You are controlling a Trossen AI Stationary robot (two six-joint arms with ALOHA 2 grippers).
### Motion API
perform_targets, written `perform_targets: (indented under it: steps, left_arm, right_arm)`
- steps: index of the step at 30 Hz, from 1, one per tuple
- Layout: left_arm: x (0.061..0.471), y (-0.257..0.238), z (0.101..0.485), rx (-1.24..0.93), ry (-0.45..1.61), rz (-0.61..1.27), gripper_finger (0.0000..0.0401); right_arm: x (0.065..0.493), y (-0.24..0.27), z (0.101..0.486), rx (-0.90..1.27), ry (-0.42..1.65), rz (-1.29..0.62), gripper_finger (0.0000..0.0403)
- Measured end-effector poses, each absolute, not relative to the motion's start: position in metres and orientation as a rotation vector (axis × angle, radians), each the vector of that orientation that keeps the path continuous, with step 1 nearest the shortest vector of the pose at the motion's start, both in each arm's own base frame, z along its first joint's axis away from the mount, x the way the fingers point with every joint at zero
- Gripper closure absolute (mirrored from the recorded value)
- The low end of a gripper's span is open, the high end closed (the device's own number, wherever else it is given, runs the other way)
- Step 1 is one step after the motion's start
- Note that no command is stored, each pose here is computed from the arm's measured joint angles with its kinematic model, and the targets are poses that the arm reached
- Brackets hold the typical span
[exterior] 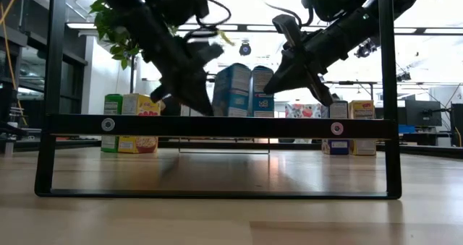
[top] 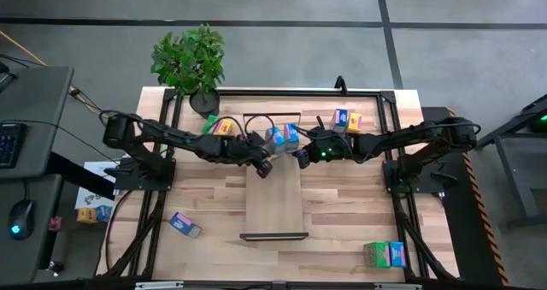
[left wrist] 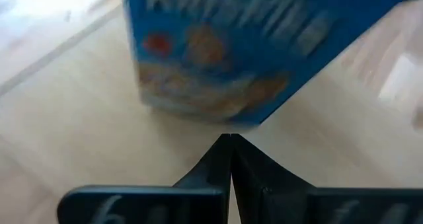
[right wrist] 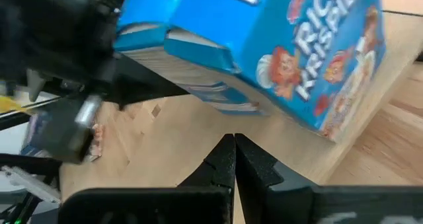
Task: Stack cereal on shelf
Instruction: Put the left light blue cereal box on the shelf aligned with the other light blue cereal box
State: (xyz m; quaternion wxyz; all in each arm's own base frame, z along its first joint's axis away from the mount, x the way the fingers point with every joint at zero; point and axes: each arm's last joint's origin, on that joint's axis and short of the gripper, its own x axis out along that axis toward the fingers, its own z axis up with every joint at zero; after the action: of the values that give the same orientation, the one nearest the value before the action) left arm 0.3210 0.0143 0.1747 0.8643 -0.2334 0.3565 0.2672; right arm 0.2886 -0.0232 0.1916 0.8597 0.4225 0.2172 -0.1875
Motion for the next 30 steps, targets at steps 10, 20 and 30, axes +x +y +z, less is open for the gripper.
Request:
perform_targets:
  steps: [10, 20, 30]
  left_arm:
    - [0.318, 0.016, 0.177, -0.44, 0.755, 0.573, 0.0401]
    - [0.307, 0.029, 0.206, -0.364, 0.683, 0.585, 0.0401]
    - [0.315, 0.038, 0.2, -0.393, 0.683, 0.496, 0.0401]
  right_arm:
    - [0.289, -0.023, 0.192, 0.894, 0.456, -0.372, 0.0403]
    - [0.289, -0.023, 0.193, 0.887, 0.454, -0.368, 0.0403]
    - [0.289, -0.023, 0.193, 0.886, 0.453, -0.368, 0.0403]
